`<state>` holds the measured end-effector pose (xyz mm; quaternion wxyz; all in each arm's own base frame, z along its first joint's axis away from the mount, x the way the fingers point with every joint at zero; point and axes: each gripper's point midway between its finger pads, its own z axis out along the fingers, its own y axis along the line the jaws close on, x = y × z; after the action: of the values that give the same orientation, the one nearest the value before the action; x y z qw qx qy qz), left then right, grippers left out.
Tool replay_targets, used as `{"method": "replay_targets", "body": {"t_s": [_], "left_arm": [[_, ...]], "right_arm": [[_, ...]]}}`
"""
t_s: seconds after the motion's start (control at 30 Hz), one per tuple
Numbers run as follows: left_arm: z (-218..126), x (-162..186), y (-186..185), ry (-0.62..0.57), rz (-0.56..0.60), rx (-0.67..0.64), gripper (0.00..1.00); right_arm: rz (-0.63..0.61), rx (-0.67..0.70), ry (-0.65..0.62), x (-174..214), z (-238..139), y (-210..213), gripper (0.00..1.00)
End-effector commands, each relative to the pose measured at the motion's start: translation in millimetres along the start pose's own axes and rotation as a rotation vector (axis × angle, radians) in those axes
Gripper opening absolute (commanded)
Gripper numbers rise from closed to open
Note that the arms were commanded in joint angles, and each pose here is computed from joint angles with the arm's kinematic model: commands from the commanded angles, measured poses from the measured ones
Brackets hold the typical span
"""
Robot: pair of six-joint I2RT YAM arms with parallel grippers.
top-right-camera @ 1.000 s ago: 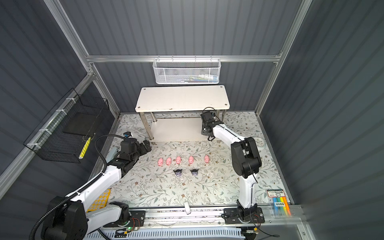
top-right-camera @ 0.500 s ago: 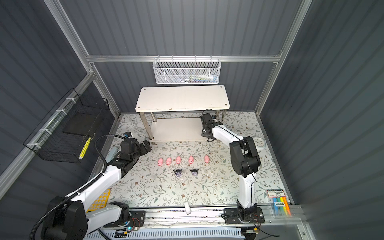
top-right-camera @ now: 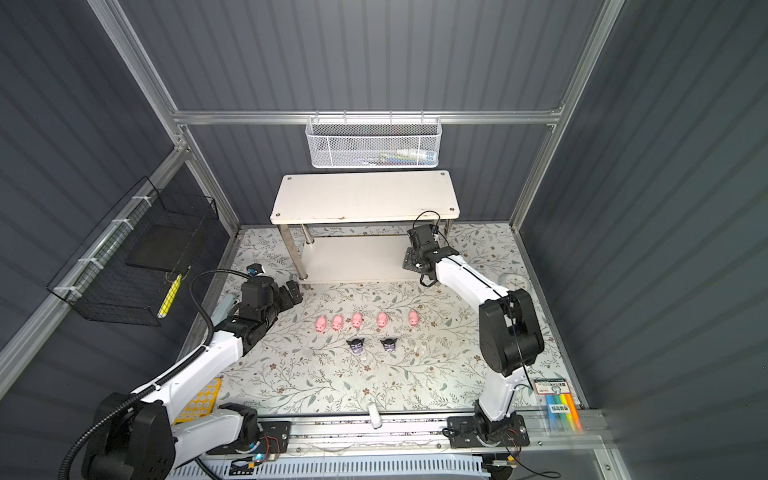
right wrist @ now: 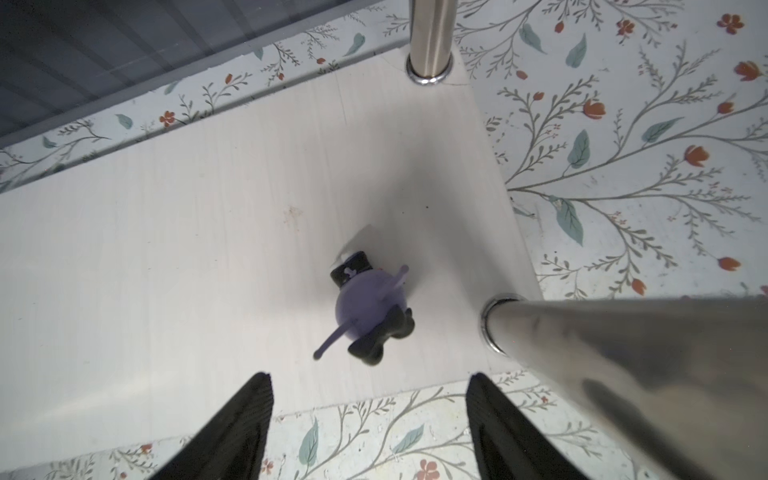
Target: Place and organize the plastic toys onto the shelf
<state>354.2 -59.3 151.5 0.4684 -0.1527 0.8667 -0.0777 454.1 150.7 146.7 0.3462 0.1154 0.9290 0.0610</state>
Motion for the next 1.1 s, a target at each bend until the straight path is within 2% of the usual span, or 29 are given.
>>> {"method": "replay_targets", "body": {"t_s": [0.0,0.1,0.27,0.53,0.67,0.8,0.9,1.07], "left_arm": [[0.2,1.0,1.5,0.000,0.005,-0.010,1.00],[0.1,1.1,2.0,0.001,0.006,-0.013,1.00],[-1.0,0.2,2.2,-0.003,0.006,-0.013,1.00],[-0.7,-2.3,1.0,-0.006,0.005,-0.013,1.00],[-1.1,-4.2,-0.5,-0.007,0.004,-0.009,1.00],[-3.3,-6.4,-1.9,-0.013,-0.002,-0.001,1.00],[-4.6,-8.5,-3.2,-0.020,-0.005,0.006,1.00],[-10.0,-16.5,-8.5,-0.035,-0.007,0.028,1.00]], "right_arm": [[-0.017,-0.033,0.007,5.8,-10.2,1.6,0.77],[-0.024,-0.064,0.016,12.7,-22.0,0.9,0.78],[-0.076,-0.174,-0.060,27.0,-57.8,11.1,0.79],[-0.177,-0.289,-0.095,79.7,-121.3,10.9,0.79],[-0.237,-0.355,-0.067,114.4,-148.4,16.3,0.79],[-0.286,-0.412,0.008,158.1,-156.3,22.3,0.78],[-0.362,-0.381,0.058,185.4,-153.0,18.2,0.79],[-0.455,-0.392,0.090,211.1,-148.7,22.0,0.81]]}}
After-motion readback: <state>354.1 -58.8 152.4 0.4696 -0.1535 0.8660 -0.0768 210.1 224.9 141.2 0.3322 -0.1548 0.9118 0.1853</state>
